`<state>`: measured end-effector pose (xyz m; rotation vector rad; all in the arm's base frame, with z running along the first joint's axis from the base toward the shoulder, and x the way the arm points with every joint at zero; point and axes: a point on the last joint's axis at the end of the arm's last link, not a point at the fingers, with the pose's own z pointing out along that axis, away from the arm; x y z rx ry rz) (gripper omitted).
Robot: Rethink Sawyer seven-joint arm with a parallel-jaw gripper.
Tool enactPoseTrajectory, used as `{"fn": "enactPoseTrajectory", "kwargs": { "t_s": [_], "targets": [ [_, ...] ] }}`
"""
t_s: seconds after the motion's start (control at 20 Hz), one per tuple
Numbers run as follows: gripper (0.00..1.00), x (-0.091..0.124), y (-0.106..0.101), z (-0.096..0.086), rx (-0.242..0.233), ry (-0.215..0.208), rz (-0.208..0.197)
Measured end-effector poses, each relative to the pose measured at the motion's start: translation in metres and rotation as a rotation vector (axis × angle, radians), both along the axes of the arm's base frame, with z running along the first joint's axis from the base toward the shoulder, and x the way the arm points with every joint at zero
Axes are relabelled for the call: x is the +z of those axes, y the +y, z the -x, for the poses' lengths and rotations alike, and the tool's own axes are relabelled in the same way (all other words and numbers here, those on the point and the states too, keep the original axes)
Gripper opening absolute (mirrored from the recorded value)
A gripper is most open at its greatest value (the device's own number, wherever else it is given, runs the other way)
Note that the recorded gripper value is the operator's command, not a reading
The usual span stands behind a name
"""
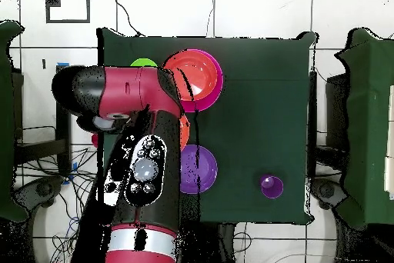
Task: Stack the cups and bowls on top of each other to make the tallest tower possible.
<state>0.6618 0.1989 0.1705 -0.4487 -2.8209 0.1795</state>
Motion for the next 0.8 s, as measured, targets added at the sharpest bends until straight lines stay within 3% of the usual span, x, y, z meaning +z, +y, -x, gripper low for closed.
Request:
{"fn": "enactPoseTrajectory", "kwargs": {
  "t_s": [0.5, 0.8],
  "targets": [
    [0.0, 0.013, -0.002, -0.021, 0.04, -0.053, 0.038],
    [0.0, 0.024, -0.012, -0.032, 0.06, -0.04, 0.079]
  ]
}}
